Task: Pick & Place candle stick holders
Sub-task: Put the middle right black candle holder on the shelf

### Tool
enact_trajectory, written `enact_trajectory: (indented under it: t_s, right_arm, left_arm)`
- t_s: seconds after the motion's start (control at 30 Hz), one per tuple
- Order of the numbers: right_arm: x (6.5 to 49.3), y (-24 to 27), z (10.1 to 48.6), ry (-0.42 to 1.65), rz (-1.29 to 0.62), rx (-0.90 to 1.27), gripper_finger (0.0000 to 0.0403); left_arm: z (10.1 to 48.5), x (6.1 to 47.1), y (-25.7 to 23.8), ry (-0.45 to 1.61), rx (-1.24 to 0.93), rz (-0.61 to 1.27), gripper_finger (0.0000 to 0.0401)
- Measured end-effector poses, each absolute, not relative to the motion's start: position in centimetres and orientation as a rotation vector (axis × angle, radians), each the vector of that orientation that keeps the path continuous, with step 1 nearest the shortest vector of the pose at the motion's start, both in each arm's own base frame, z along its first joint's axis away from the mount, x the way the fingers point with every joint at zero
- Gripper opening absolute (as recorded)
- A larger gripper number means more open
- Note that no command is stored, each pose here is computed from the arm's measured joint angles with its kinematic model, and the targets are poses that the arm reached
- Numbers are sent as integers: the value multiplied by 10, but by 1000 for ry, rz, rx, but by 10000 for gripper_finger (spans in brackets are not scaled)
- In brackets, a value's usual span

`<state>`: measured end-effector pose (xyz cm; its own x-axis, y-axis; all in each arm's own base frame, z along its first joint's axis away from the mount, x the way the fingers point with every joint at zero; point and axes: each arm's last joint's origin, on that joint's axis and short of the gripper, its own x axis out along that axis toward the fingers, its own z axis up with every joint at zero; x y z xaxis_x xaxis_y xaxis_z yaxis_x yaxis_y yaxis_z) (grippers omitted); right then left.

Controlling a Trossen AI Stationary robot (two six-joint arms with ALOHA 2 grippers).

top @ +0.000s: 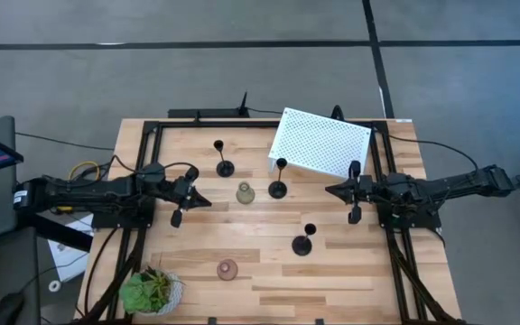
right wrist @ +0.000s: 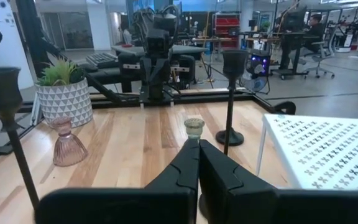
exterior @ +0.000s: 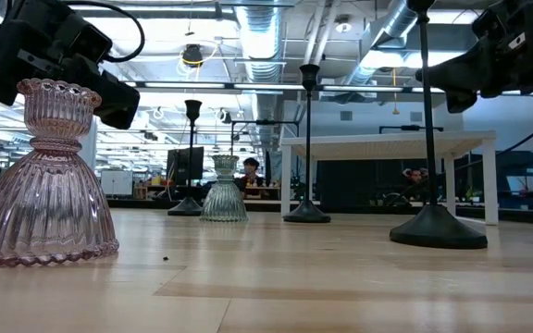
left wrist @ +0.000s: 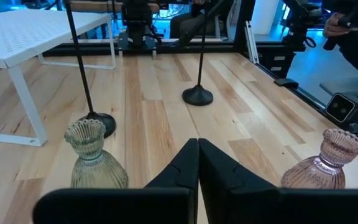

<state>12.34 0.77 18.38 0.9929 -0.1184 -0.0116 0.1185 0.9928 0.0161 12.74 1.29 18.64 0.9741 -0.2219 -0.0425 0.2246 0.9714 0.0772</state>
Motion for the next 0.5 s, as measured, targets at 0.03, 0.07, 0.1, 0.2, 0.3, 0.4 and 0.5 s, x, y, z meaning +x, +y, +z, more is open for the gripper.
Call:
enact_trajectory:
  t_s: [0.03, 0.07, 0.1, 0.2, 0.3, 0.4, 0.5]
  right_arm:
    - [123, 8, 184, 7, -119, 17, 0]
    - [123, 8, 185, 2, -119, 18, 0]
    - [123, 8, 186, -7, -119, 20, 0]
    - [123, 8, 188, -29, -118, 23, 0]
    - [124, 8, 188, -31, -119, 23, 0]
    - [126, 8, 187, -22, -119, 21, 0]
    - [127, 8, 189, -49, -119, 25, 0]
  left_arm:
    - [187, 127, 13, 28, 83, -226, 7]
    - [187, 127, 13, 24, 85, -225, 7]
    - [188, 127, 13, 20, 86, -225, 6]
    - [188, 127, 13, 17, 87, -222, 4]
    - [189, 127, 13, 5, 91, -220, 5]
    - [191, 127, 13, -10, 95, -219, 5]
    - [192, 127, 13, -20, 99, -219, 4]
